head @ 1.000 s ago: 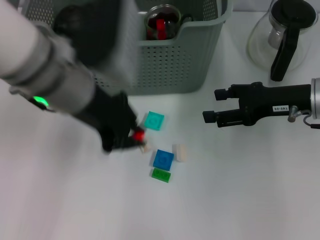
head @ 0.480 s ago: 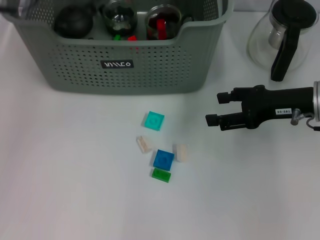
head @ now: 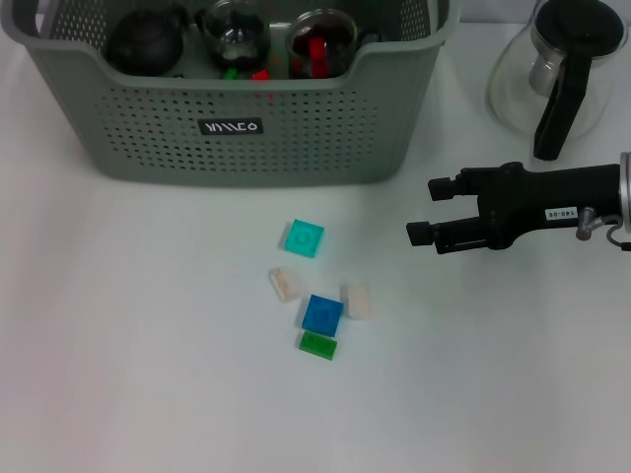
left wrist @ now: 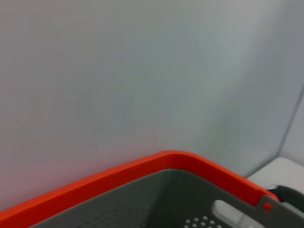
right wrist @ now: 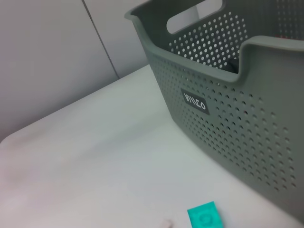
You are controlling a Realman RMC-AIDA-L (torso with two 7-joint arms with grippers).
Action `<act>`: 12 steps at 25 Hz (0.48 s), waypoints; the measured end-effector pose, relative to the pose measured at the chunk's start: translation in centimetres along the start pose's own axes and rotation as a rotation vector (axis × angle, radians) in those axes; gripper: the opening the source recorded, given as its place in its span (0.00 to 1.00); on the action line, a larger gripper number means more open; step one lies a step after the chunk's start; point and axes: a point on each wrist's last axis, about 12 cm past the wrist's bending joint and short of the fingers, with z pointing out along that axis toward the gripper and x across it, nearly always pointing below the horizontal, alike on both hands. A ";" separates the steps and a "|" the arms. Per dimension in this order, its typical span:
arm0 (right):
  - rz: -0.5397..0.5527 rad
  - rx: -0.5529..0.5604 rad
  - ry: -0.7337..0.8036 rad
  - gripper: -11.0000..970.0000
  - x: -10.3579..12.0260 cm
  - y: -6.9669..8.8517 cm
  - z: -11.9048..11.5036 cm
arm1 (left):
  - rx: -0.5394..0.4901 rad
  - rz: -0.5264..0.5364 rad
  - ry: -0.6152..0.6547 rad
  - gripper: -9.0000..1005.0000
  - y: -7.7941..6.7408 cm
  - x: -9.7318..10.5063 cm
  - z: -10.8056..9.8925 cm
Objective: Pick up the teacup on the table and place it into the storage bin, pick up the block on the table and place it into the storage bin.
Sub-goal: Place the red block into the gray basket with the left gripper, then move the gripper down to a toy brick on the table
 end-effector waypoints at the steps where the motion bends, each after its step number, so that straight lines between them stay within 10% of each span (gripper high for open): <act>1: -0.001 -0.004 0.001 0.91 0.0 0.0 0.0 | -0.008 -0.004 0.001 0.37 0.1 0.0 -0.1; 6: -0.005 -0.027 0.004 0.91 0.0 0.2 -0.2 | 0.056 0.003 0.001 0.48 -1.0 -0.3 -2.0; 12: -0.005 -0.060 0.017 0.91 0.3 0.5 -0.7 | 0.428 0.177 0.068 0.64 -5.9 2.4 -5.1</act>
